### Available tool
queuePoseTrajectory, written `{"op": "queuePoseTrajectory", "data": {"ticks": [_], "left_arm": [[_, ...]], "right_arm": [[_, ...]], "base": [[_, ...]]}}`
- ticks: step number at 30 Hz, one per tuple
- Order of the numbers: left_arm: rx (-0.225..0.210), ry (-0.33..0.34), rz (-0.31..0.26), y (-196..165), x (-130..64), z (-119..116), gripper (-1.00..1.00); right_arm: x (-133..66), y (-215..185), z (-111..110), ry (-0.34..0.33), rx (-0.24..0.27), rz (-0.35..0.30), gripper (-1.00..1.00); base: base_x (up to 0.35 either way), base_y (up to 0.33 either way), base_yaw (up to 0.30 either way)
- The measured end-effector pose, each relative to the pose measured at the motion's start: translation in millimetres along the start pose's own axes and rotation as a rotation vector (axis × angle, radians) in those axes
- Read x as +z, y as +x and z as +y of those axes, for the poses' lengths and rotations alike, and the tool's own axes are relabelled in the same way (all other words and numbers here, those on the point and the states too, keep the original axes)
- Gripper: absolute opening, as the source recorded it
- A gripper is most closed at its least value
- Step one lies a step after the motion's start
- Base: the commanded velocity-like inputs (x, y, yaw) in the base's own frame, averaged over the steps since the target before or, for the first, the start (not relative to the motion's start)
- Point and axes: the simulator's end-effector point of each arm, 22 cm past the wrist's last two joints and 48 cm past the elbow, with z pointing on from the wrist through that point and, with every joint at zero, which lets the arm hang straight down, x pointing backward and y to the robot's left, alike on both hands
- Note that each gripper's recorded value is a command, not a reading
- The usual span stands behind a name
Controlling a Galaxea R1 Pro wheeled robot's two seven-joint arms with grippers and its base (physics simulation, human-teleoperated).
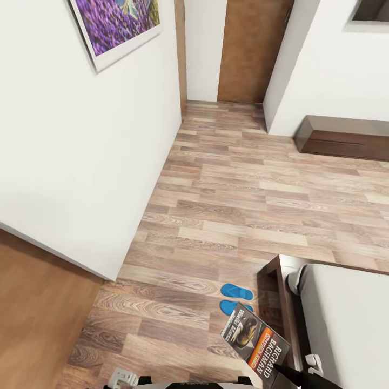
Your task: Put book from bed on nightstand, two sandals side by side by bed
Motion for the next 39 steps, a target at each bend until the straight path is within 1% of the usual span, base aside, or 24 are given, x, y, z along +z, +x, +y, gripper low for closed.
{"op": "queuePoseTrajectory", "data": {"ticks": [14, 16, 18, 20, 21, 22, 24, 30, 39], "left_arm": [[-0.002, 0.002, -0.002, 0, 0.2, -1, 1.0], [-0.015, 0.001, -0.01, -2, 0.2, -1, 1.0], [-0.044, 0.0, -0.028, -6, 0.1, 0, 1.0], [-0.088, -0.003, -0.055, -12, -0.2, 1, 1.0], [-0.099, -0.003, -0.061, -14, -0.3, 1, 1.0], [-0.13, -0.005, -0.081, -18, -0.9, 3, 1.0], [-0.147, -0.007, -0.093, -21, -1.5, 3, 1.0], [-0.153, -0.005, -0.106, -25, -3.0, 2, 1.0], [-0.149, -0.002, -0.121, -32, -6.0, 1, 1.0]], "right_arm": [[-0.8, 0, -1, 0.001, -0.001, 0.0, -1.0], [-0.8, 0, -1, 0.002, -0.001, 0.0, -1.0], [-0.9, 0, -1, 0.004, -0.001, -0.001, -1.0], [-1.0, 0, -2, 0.009, 0.0, -0.002, -1.0], [-1.1, 0, -3, 0.012, 0.0, -0.002, -1.0], [-2.2, 1, -7, 0.028, 0.007, -0.002, -1.0], [-4.1, 5, -9, 0.04, 0.016, 0.003, -1.0], [-5.8, 5, -10, 0.046, 0.019, -0.003, -1.0], [-6.4, 0, -7, 0.043, 0.001, -0.013, -1.0]], "base": [[0.0, 0.0, 0.001], [0.0, 0.0, 0.0], [0.0, 0.0, 0.0], [0.0, 0.0, 0.0], [0.0, 0.0, 0.0], [0.0, 0.0, 0.0], [0.0, 0.0, 0.0], [0.0, 0.0, 0.0], [0.0, 0.0, 0.0]]}}
